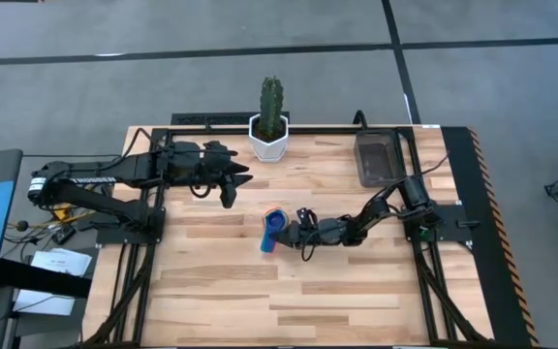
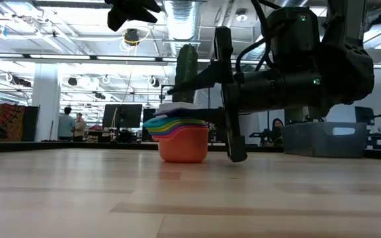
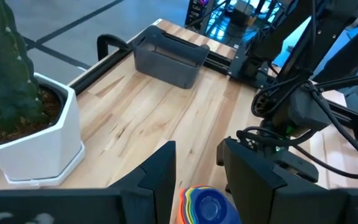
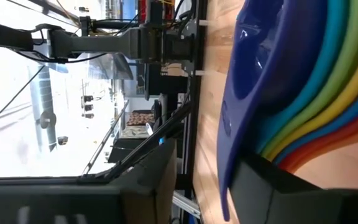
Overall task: Nest measuring cups in basket
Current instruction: Stack the violet measuring cup on top of the light blue measuring cup
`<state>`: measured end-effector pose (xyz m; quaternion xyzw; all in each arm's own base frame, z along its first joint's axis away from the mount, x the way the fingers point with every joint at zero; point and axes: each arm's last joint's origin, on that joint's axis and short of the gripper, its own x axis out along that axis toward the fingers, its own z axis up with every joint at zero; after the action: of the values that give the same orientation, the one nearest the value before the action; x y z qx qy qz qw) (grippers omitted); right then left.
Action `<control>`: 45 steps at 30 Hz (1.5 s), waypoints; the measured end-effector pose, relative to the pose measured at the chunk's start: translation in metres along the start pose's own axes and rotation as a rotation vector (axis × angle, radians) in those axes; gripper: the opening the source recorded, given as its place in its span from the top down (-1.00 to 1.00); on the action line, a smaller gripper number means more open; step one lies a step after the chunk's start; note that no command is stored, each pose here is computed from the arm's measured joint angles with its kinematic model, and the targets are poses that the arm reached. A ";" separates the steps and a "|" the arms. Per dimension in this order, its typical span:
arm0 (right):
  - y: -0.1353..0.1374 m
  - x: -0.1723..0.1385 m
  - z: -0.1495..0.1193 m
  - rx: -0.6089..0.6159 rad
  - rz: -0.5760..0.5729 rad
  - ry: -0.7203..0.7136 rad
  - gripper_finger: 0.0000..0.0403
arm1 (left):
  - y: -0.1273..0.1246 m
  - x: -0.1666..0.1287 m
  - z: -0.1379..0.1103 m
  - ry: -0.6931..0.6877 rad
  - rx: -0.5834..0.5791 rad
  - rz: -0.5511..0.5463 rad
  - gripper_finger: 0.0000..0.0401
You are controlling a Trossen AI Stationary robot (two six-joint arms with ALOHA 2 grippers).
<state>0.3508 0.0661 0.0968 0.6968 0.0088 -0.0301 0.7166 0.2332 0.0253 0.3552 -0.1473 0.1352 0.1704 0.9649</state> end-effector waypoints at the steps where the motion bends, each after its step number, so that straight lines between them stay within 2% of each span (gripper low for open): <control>1: 0.000 0.000 -0.001 0.004 0.001 0.001 0.17 | 0.000 0.000 0.000 0.000 -0.003 0.000 0.40; 8: 0.001 -0.002 -0.007 0.019 0.007 -0.006 0.01 | 0.000 0.000 0.000 0.000 -0.016 0.000 0.40; 20: 0.009 -0.003 -0.006 0.002 0.009 -0.021 0.01 | 0.001 0.000 -0.002 0.019 -0.032 0.006 0.40; 28: 0.009 -0.004 -0.011 0.039 0.012 -0.017 0.05 | -0.002 -0.001 -0.005 0.045 -0.047 0.000 0.40; 31: 0.012 -0.005 -0.011 0.059 -0.016 -0.017 0.07 | -0.002 -0.001 -0.005 0.045 -0.048 0.001 0.40; 40: 0.035 -0.013 -0.005 0.009 -0.191 -0.029 0.08 | -0.002 -0.001 -0.005 0.043 -0.066 0.005 0.40; 45: 0.039 -0.015 -0.002 -0.001 -0.230 0.000 0.09 | -0.002 -0.001 -0.005 0.039 -0.068 0.010 0.40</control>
<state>0.3376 0.0698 0.1367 0.6909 0.0890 -0.1121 0.7086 0.2319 0.0216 0.3515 -0.1826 0.1489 0.1768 0.9556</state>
